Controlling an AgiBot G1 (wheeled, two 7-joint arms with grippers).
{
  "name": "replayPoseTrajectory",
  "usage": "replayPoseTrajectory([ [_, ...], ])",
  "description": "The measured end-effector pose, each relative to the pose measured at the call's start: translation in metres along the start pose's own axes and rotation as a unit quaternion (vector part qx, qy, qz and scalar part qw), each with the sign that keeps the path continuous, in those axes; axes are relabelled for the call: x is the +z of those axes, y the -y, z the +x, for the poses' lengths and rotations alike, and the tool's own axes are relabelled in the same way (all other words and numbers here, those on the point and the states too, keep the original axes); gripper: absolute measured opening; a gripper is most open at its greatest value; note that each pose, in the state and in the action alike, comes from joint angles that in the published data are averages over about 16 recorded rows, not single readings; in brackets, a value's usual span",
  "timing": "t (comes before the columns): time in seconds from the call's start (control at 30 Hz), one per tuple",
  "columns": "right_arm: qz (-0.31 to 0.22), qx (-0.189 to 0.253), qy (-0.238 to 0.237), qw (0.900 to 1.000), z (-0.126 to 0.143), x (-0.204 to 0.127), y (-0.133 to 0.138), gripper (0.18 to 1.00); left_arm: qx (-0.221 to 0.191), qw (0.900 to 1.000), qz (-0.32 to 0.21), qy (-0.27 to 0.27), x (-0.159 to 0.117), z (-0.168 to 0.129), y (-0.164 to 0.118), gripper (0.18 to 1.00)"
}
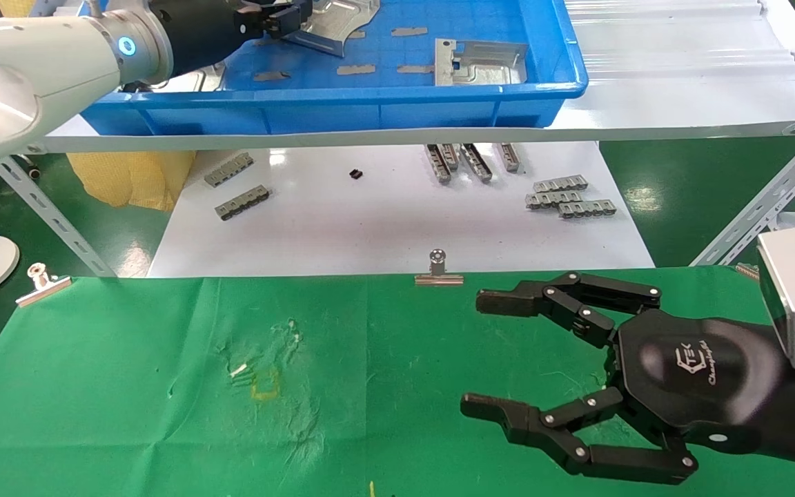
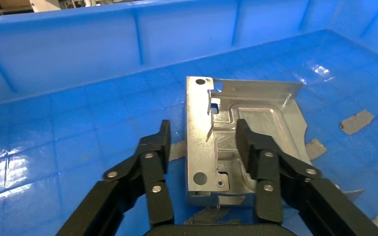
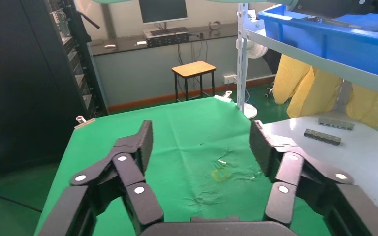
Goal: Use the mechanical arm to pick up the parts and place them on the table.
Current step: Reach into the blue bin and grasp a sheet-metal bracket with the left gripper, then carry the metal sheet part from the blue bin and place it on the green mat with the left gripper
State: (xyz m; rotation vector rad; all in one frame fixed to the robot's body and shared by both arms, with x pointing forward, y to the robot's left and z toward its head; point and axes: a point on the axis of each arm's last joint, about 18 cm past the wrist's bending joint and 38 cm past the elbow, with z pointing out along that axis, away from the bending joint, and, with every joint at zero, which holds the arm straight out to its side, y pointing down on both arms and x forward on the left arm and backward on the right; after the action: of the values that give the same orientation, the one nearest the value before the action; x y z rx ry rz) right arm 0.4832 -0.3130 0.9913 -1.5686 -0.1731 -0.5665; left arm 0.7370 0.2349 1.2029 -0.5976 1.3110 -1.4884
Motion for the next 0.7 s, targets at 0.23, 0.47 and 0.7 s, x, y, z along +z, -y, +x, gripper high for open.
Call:
replayPoseTrajectory([
  [0.23,0.0,0.0,0.0,1.0,0.0,0.0,0.0,0.8,0.02,0.9998,0.0,0.002,0.002,0.002,0.0,0.465],
  [0.47,0.0,0.0,0.0,1.0,0.0,0.0,0.0,0.914,0.027,0.9996,0.008,-0.001,0.002,0.004,0.005,0.342],
  [0.7,0.0,0.0,0.0,1.0,0.0,0.0,0.0,0.973,0.03,0.9989,0.032,-0.016,-0.002,0.006,0.022,0.289],
])
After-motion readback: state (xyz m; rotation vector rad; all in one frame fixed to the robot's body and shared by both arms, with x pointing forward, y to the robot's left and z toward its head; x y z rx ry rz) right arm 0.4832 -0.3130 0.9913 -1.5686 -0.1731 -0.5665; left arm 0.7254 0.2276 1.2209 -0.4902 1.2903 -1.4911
